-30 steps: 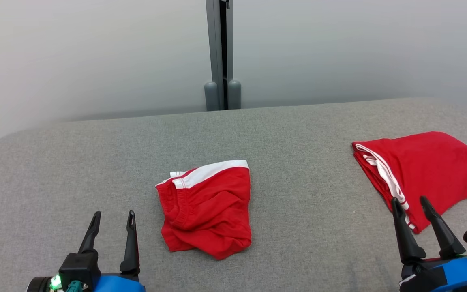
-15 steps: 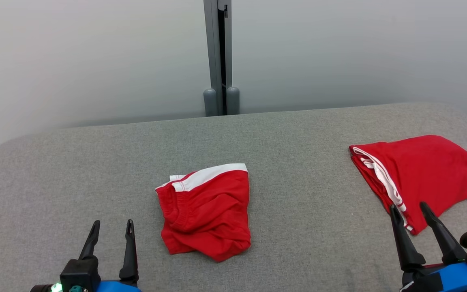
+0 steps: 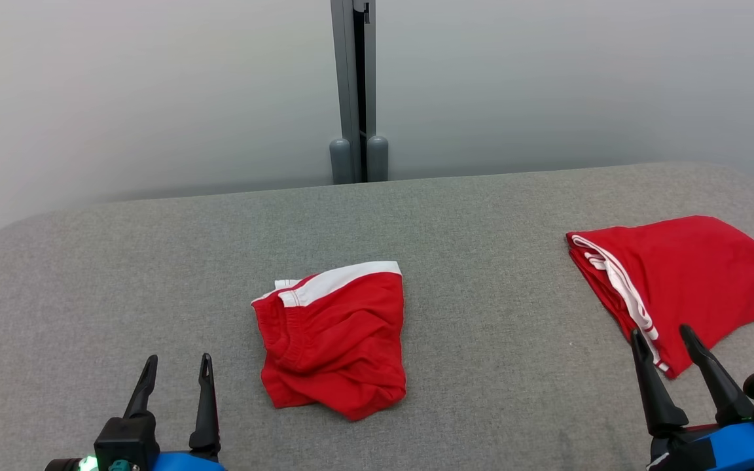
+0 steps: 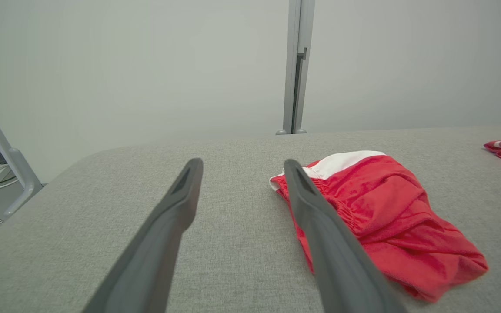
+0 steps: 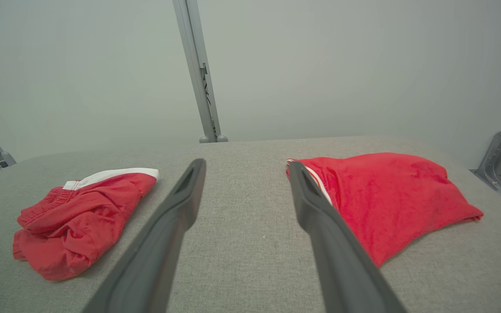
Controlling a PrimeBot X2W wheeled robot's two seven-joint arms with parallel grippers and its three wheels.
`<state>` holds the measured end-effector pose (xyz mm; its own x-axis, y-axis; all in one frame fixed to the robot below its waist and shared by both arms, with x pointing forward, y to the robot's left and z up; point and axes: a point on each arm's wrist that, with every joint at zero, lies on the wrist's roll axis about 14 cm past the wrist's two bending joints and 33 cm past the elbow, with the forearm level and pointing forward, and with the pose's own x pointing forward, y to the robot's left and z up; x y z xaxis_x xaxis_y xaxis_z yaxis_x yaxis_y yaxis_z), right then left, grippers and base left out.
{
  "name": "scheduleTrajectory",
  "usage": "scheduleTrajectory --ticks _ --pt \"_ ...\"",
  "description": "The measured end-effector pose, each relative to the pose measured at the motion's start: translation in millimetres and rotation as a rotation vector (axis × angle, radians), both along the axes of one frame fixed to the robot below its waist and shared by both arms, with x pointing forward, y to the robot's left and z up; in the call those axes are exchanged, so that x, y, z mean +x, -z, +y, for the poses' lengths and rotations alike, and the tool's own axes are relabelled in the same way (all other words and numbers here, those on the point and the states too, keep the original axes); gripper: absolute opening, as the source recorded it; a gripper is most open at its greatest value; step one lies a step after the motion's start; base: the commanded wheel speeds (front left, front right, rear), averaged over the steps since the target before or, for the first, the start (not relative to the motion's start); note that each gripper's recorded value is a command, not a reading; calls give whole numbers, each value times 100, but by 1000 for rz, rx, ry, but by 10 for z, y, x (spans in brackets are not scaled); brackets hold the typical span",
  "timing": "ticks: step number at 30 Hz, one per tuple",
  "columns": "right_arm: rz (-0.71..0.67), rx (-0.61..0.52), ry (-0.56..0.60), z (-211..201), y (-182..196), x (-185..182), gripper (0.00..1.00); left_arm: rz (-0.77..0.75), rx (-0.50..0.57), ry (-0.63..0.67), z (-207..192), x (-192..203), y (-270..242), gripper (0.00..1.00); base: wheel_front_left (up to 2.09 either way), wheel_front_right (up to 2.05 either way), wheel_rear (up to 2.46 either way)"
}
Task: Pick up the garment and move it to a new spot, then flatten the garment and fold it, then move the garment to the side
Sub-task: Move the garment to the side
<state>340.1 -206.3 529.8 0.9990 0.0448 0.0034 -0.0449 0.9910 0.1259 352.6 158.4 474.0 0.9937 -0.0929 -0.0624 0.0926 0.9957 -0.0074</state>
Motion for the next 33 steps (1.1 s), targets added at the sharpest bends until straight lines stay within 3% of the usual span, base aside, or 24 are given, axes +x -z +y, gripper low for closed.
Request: scheduleTrajectory --ticks 11,16,23,33 --pt "27 -3 6 -28 80 53 100 -15 4 2 -1 85 -41 100 0 0 0" --pt "92 -2 -51 149 279 293 100 -58 8 -12 31 283 -146 100 0 0 0" --pt "199 51 -253 891 690 692 100 -92 5 -48 109 464 -212 100 0 0 0" --pt "374 159 -483 1929 1239 920 100 -95 32 -123 357 518 -197 100 0 0 0"
